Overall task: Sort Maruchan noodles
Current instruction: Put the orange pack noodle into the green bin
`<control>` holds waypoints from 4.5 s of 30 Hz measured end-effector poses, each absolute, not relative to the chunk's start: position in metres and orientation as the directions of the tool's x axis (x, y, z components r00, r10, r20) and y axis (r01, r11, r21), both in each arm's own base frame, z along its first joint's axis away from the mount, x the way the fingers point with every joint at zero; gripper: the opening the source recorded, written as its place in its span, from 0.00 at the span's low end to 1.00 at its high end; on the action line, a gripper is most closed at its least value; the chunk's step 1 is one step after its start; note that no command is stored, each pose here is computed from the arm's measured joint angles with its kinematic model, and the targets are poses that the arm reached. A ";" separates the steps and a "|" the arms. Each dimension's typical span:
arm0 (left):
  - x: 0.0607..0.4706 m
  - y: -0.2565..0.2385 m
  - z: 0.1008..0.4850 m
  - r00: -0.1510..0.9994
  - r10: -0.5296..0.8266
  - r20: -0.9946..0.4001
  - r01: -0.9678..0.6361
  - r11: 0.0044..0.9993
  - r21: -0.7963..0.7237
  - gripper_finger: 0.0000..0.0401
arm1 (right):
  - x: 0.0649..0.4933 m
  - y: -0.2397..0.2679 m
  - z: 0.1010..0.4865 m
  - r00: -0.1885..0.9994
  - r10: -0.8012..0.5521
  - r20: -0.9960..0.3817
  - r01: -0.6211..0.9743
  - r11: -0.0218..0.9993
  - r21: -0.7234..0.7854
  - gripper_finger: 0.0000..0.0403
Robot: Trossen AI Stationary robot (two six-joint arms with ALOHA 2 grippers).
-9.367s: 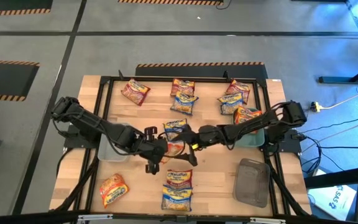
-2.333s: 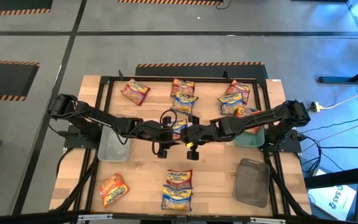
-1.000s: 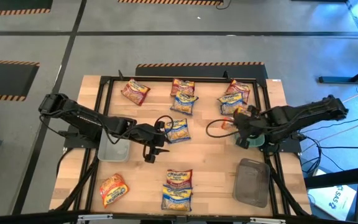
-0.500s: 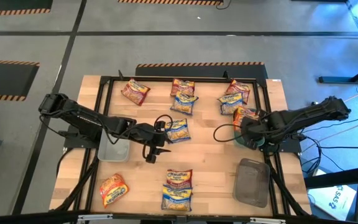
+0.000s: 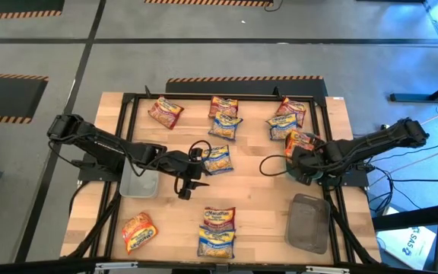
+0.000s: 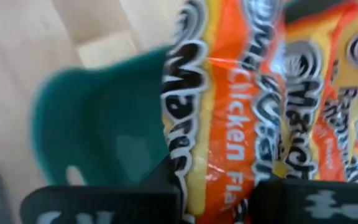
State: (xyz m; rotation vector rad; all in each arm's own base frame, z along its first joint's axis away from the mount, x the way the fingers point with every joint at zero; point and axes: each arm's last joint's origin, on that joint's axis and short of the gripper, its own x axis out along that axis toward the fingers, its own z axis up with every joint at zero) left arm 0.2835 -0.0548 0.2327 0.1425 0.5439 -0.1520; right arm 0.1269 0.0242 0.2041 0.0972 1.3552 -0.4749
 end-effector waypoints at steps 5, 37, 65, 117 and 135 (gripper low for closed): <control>0.283 -0.055 0.233 0.845 -0.106 -0.525 0.181 0.979 0.094 0.43 | 0.126 0.024 0.201 0.131 -0.274 -0.953 0.426 0.883 -0.195 0.07; 0.284 -0.056 0.233 0.843 -0.135 -0.521 0.201 0.977 0.073 0.43 | 0.145 0.028 0.239 0.125 -0.313 -0.942 0.497 0.841 -0.213 0.39; 0.285 -0.057 0.235 0.856 -0.136 -0.500 0.198 0.978 0.073 0.43 | 0.145 0.026 0.188 -0.199 -0.137 -0.971 0.602 0.764 -0.231 0.04; 0.271 -0.062 0.273 0.832 -0.199 -0.517 0.084 0.968 -0.238 0.57 | 0.326 0.057 0.247 0.947 -0.004 -0.320 -0.108 0.937 -0.332 0.82; 0.232 -0.159 0.265 0.623 -0.261 -0.737 -0.231 0.839 -0.493 0.56 | 0.328 0.059 0.252 0.953 0.116 -0.281 -0.239 0.857 -0.457 0.87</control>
